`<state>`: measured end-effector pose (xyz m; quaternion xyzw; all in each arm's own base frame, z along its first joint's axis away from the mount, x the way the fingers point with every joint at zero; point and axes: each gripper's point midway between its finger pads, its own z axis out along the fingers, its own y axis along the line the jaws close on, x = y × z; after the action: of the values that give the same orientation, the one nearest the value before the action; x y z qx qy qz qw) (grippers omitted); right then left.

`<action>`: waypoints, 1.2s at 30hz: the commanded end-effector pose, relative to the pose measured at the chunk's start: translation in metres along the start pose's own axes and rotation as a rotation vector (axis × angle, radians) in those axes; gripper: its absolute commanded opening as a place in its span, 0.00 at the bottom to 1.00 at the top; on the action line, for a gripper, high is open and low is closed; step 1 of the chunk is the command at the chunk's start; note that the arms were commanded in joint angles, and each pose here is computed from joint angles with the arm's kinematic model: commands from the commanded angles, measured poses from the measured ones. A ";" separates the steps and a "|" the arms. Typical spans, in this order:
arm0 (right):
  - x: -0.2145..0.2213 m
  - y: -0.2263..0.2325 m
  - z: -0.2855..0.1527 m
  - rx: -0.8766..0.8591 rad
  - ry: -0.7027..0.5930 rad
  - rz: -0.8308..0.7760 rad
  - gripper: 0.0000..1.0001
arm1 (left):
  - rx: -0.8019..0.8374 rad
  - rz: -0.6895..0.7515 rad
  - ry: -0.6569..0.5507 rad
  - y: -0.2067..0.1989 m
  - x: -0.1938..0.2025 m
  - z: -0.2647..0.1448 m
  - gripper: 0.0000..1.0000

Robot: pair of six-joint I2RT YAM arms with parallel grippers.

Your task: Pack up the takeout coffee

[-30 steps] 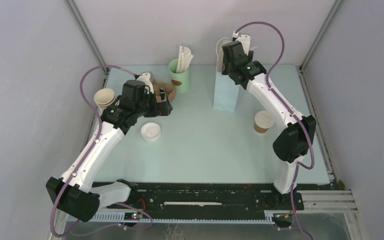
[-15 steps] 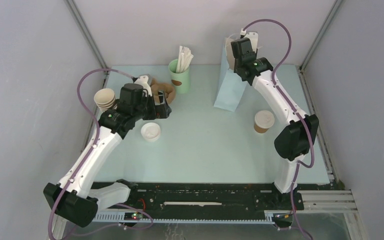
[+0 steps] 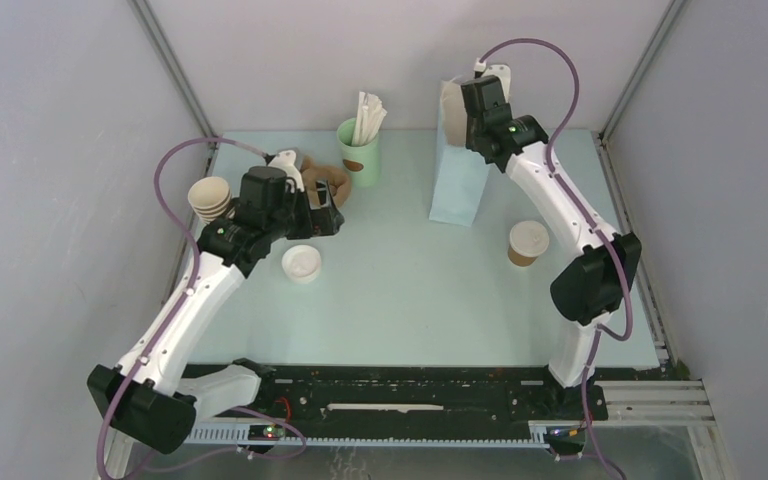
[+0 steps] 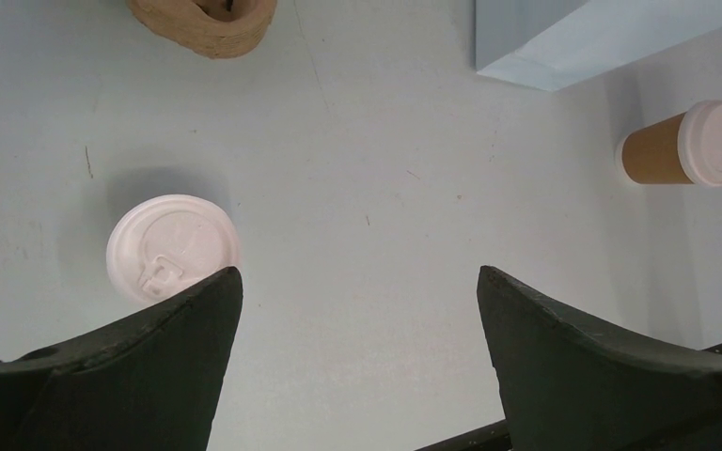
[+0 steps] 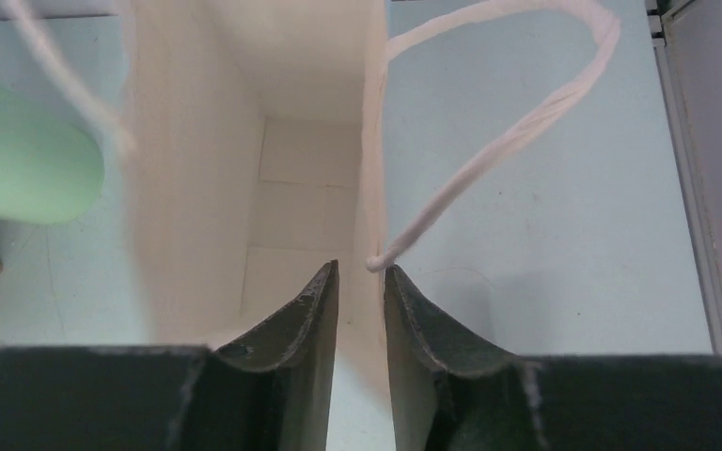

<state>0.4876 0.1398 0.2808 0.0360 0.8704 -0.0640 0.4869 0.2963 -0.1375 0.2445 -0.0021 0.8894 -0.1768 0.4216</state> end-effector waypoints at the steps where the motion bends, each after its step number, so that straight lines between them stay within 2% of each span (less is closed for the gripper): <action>1: -0.024 0.001 -0.044 -0.073 -0.061 -0.002 0.40 | -0.015 0.010 -0.022 0.001 -0.008 0.010 1.00; 4: -0.026 0.005 -0.060 -0.115 -0.065 -0.010 0.62 | -0.139 0.034 -0.011 0.019 -0.026 0.026 1.00; 8: -0.024 0.009 -0.079 -0.171 -0.064 -0.016 0.73 | -0.219 0.042 0.003 0.032 -0.052 0.058 1.00; 14: -0.018 0.000 -0.084 -0.219 -0.061 0.010 0.79 | -0.257 0.018 0.059 0.060 -0.078 0.115 0.99; 18: -0.019 -0.009 -0.063 -0.241 -0.042 0.057 0.73 | -0.284 0.079 0.038 0.069 -0.098 0.133 1.00; 24: -0.017 -0.005 -0.031 -0.200 0.003 0.039 0.70 | -0.361 0.136 0.091 0.089 -0.100 0.157 1.00; 27: -0.015 -0.010 -0.017 -0.137 0.015 0.046 0.61 | -0.390 0.140 0.116 0.098 -0.098 0.165 1.00; 33: -0.012 -0.013 0.001 -0.065 0.033 0.026 0.28 | -0.366 0.127 0.115 0.094 -0.099 0.165 1.00; 34: -0.012 -0.012 -0.001 -0.065 0.037 0.025 0.18 | -0.365 0.125 0.112 0.094 -0.100 0.163 1.00; 36: -0.013 -0.009 -0.010 -0.080 0.039 0.017 0.08 | -0.364 0.124 0.109 0.093 -0.099 0.159 1.00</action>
<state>0.4905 0.1328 0.2641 0.0175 0.8950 -0.0207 0.4451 0.4916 -0.0883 0.1678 -0.0174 0.9385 0.0142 0.3445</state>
